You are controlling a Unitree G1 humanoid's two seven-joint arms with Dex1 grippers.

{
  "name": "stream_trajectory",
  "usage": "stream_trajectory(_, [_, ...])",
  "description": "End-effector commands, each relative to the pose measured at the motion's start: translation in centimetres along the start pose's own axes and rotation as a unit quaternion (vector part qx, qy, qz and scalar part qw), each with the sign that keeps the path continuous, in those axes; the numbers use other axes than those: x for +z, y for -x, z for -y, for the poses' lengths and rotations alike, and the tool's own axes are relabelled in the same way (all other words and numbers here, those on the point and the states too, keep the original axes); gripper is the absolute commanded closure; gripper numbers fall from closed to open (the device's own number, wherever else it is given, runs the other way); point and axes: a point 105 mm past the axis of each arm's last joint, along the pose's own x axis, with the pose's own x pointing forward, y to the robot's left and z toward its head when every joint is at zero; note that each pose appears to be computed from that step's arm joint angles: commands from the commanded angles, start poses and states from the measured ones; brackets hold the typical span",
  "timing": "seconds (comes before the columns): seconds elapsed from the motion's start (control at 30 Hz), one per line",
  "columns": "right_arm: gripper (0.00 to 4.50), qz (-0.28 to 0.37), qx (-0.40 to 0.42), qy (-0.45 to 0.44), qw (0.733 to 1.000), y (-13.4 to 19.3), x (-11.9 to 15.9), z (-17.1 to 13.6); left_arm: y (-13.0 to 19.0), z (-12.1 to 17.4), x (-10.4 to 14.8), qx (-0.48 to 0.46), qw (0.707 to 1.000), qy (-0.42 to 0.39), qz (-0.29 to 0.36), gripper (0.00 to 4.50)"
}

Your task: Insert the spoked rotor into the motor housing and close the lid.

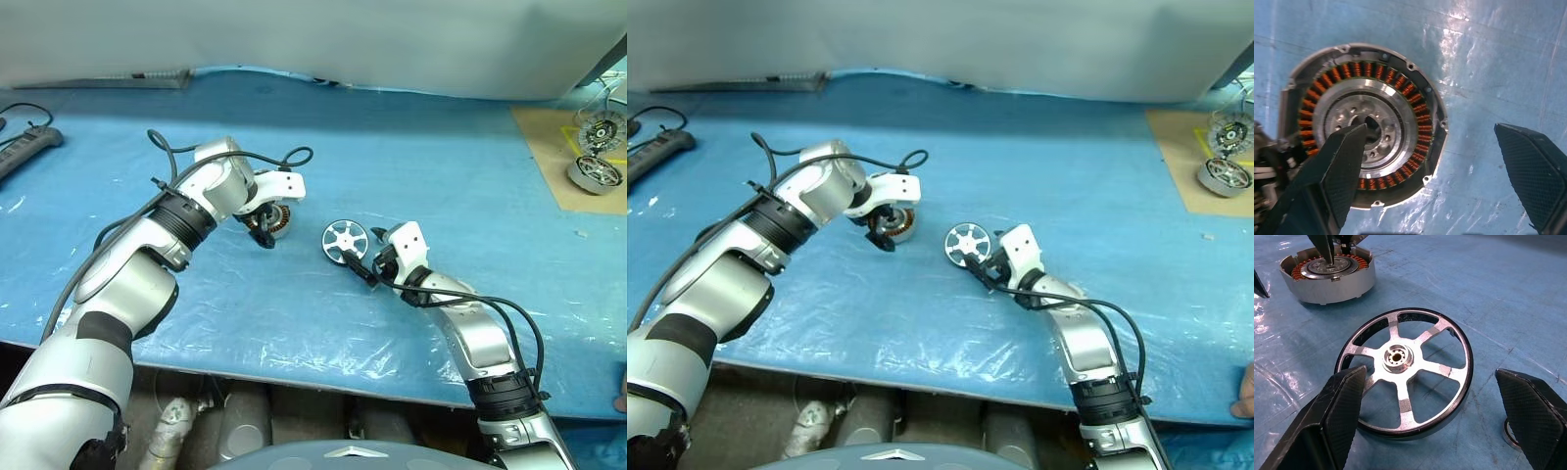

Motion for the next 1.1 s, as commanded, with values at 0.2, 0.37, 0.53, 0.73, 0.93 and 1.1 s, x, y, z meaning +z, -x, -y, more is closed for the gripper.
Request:
stream_trajectory(0.2, [0.00,0.018,-0.003,0.009,1.000,-0.1,1.0,-0.2,-0.6,-0.1,-0.1,0.012,1.000,0.002,-0.010,0.04])
stream_trajectory(0.37, [0.00,0.020,-0.005,0.008,1.000,-0.2,1.1,-0.2,-1.2,-0.3,0.0,0.017,1.000,0.019,-0.004,0.63])
stream_trajectory(0.53, [0.00,0.020,-0.008,0.008,1.000,-0.3,1.0,-0.1,-1.5,0.0,0.1,0.015,1.000,0.022,-0.003,2.31])
stream_trajectory(0.73, [0.00,0.020,-0.011,0.006,1.000,-0.3,0.9,-0.2,-1.6,0.9,0.2,0.001,1.000,0.030,0.000,2.40])
stream_trajectory(0.93, [0.00,0.020,-0.011,0.004,1.000,-0.3,0.8,-0.4,-1.5,2.8,0.5,-0.026,0.999,0.034,0.009,2.40])
stream_trajectory(1.1, [0.00,0.020,-0.009,0.004,1.000,-0.4,0.8,-0.5,-1.3,4.4,1.2,-0.042,0.999,0.029,0.019,2.40])
